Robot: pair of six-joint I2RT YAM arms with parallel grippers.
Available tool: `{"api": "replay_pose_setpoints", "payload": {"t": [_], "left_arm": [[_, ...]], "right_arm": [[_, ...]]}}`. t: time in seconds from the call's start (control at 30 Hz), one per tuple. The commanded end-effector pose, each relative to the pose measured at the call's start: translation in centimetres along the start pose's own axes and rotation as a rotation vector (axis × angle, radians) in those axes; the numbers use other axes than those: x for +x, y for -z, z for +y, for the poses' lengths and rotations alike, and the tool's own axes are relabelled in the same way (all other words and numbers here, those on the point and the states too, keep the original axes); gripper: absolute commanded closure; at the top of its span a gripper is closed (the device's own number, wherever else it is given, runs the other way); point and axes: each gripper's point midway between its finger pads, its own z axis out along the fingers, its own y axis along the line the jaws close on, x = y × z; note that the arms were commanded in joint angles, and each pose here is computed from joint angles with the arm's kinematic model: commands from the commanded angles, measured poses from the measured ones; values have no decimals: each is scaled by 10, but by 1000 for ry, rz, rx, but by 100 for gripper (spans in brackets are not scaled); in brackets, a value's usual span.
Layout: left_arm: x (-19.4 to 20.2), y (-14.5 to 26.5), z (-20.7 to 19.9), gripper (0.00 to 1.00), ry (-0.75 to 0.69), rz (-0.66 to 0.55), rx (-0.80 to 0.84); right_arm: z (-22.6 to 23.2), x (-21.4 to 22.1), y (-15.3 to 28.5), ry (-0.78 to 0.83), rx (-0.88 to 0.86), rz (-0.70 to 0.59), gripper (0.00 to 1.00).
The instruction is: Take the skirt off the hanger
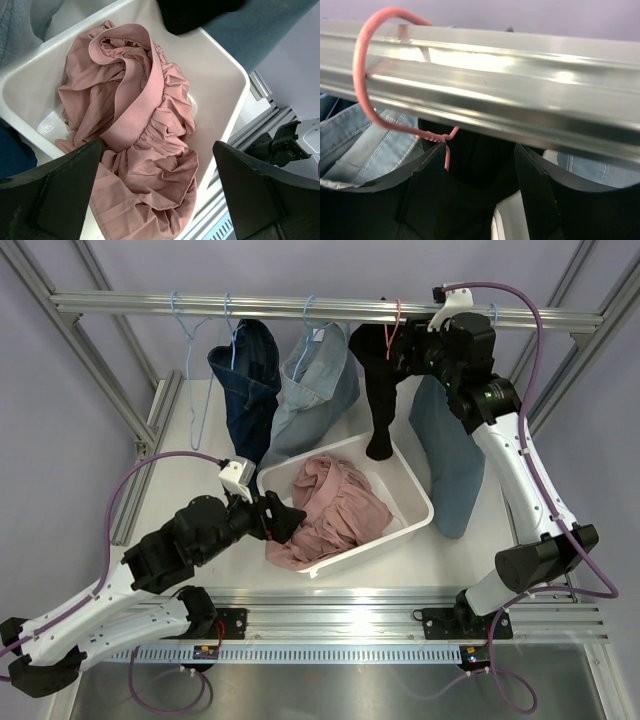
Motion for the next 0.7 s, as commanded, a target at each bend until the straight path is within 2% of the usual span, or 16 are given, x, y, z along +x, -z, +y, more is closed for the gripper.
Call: {"api": "replay_pose_setpoints", "payload": {"t": [0.0,0.2,0.33,0.67], "left_arm": [[-7,0,-5,1,38,-40,17],[-5,2,-4,1,43,-40,23],[-3,3,-2,1,43,-38,23],[-5,0,-10,1,51,-39,53]], "right_arm": [[6,-29,-7,-3,34,-114,36],[7,-21,-16,-16,46,-129,38],[18,-32,2,-37,-17,-181,38],[33,-20,-13,-151,-64,-139,40]]}}
